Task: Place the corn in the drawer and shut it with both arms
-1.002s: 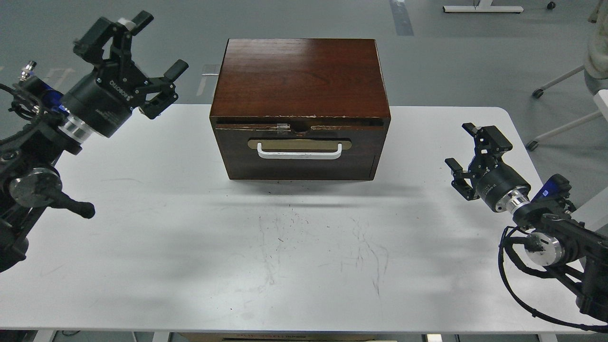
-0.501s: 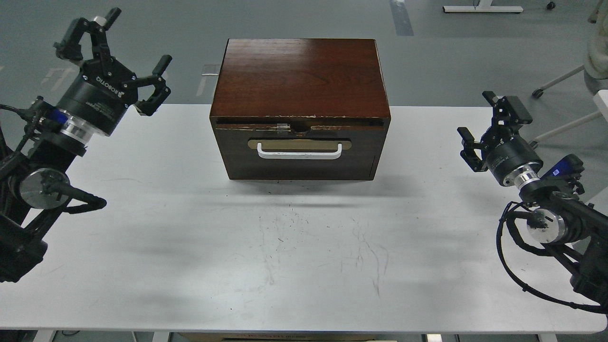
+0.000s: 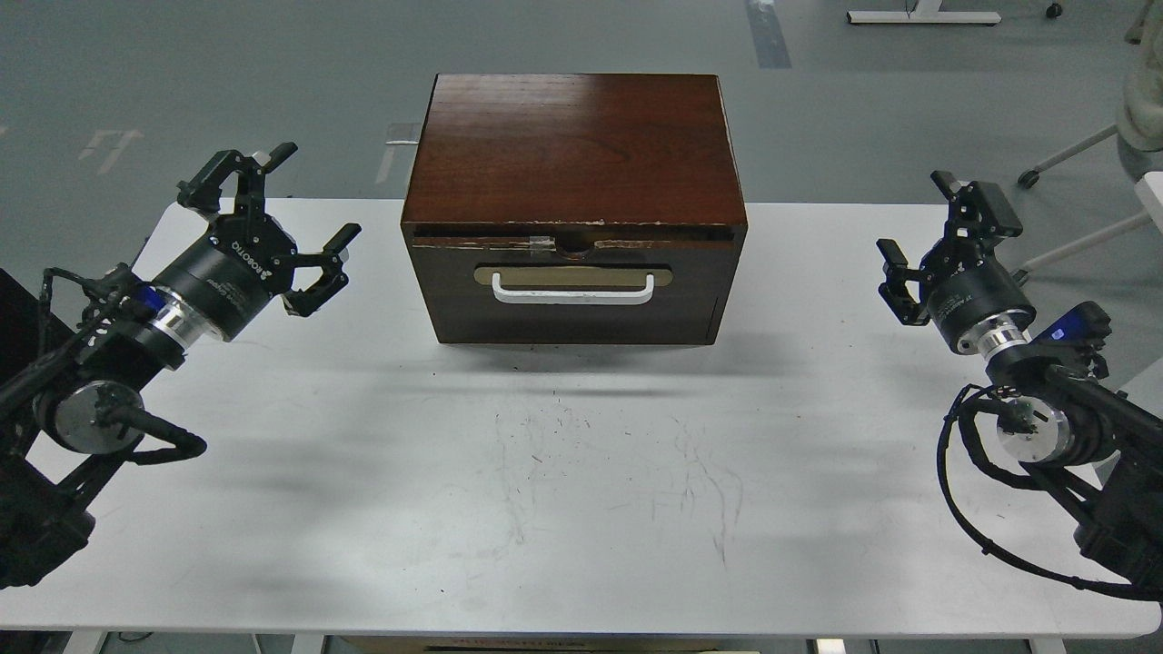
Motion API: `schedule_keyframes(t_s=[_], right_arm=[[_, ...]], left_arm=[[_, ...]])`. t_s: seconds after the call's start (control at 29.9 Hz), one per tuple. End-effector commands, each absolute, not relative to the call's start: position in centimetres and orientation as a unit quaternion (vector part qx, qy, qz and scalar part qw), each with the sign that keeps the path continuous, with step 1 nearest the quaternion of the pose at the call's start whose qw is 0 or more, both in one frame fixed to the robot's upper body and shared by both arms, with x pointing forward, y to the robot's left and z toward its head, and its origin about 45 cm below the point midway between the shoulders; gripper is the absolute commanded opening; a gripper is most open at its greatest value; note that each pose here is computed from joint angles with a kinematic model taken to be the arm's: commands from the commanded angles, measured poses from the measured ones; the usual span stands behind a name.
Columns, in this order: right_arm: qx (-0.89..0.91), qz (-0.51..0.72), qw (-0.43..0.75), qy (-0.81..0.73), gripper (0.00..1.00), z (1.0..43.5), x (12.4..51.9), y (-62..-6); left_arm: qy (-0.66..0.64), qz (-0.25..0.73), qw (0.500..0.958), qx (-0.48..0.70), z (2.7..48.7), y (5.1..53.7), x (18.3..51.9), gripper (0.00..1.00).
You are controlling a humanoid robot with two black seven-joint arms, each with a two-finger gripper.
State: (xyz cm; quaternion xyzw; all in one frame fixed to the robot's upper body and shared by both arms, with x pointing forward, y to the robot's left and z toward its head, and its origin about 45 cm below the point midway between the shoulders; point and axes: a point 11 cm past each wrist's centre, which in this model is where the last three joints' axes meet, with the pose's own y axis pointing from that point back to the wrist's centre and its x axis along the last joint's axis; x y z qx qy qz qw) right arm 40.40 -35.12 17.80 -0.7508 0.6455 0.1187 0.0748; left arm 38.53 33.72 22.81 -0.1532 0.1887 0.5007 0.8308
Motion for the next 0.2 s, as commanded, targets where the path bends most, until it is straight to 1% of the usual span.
schedule_keyframes(t_s=[0.0,0.17], right_arm=[[-0.755,0.121,0.076,0.639,1.0,17.76,40.29,-34.71],[-0.757,0.123,0.078,0.636,1.0,17.83,40.28,-34.53]], left_arm=[[0.192,0.501,0.83,-0.151,22.44,33.79,38.28,1.0],[0.192,0.504,0.829,-0.148,22.32,34.11,38.13,1.0]])
